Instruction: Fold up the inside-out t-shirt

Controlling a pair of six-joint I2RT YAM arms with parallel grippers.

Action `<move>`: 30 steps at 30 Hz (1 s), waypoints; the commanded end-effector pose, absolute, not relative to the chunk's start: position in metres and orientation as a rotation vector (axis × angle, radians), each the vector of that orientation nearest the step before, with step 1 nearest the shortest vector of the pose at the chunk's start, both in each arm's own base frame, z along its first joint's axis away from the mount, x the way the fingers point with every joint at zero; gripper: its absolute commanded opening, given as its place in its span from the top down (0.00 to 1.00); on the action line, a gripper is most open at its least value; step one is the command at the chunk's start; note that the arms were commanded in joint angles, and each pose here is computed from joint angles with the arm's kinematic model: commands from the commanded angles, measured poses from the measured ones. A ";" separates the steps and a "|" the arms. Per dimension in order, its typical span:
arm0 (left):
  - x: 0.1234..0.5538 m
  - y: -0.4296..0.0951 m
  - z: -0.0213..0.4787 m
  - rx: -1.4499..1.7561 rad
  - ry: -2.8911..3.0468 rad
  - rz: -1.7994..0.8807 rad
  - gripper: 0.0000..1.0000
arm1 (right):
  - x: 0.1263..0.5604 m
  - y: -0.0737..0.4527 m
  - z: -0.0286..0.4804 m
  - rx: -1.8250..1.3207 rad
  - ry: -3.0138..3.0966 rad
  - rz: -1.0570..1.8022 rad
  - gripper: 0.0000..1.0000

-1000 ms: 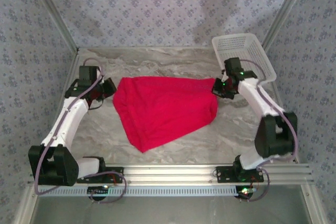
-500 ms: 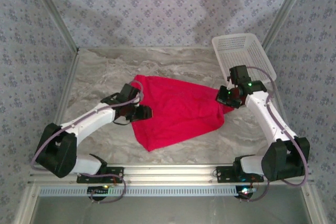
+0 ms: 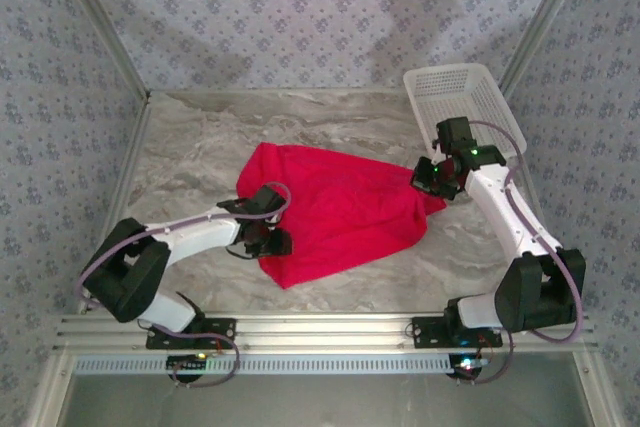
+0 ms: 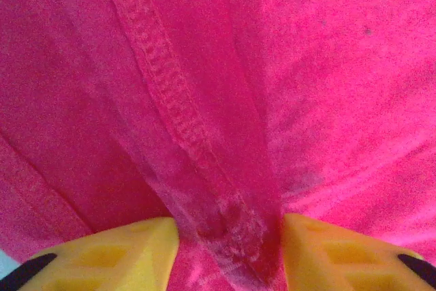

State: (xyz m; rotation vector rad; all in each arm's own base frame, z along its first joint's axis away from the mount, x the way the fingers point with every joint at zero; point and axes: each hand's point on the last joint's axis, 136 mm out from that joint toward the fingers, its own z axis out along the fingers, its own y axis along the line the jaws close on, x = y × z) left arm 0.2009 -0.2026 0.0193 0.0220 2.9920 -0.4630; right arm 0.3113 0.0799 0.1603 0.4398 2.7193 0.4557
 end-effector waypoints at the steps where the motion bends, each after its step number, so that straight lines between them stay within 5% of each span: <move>1: 0.219 -0.212 0.018 -0.002 2.942 -0.465 0.74 | 0.317 0.077 0.168 0.431 2.698 0.442 1.00; 4: 0.230 -0.213 0.034 0.015 2.923 -0.451 1.00 | 0.309 0.075 0.166 0.419 2.721 0.428 1.00; 18: 0.307 -0.050 0.204 -0.422 2.484 -0.525 1.00 | 0.244 0.034 0.199 0.492 2.655 0.292 1.00; 28: 0.309 -0.063 0.162 -0.449 2.551 -0.635 1.00 | 0.254 0.107 0.167 0.329 2.710 0.469 1.00; 30: 0.309 -0.057 0.152 -0.466 2.584 -0.577 0.86 | 0.262 0.127 0.156 0.258 2.723 0.481 0.93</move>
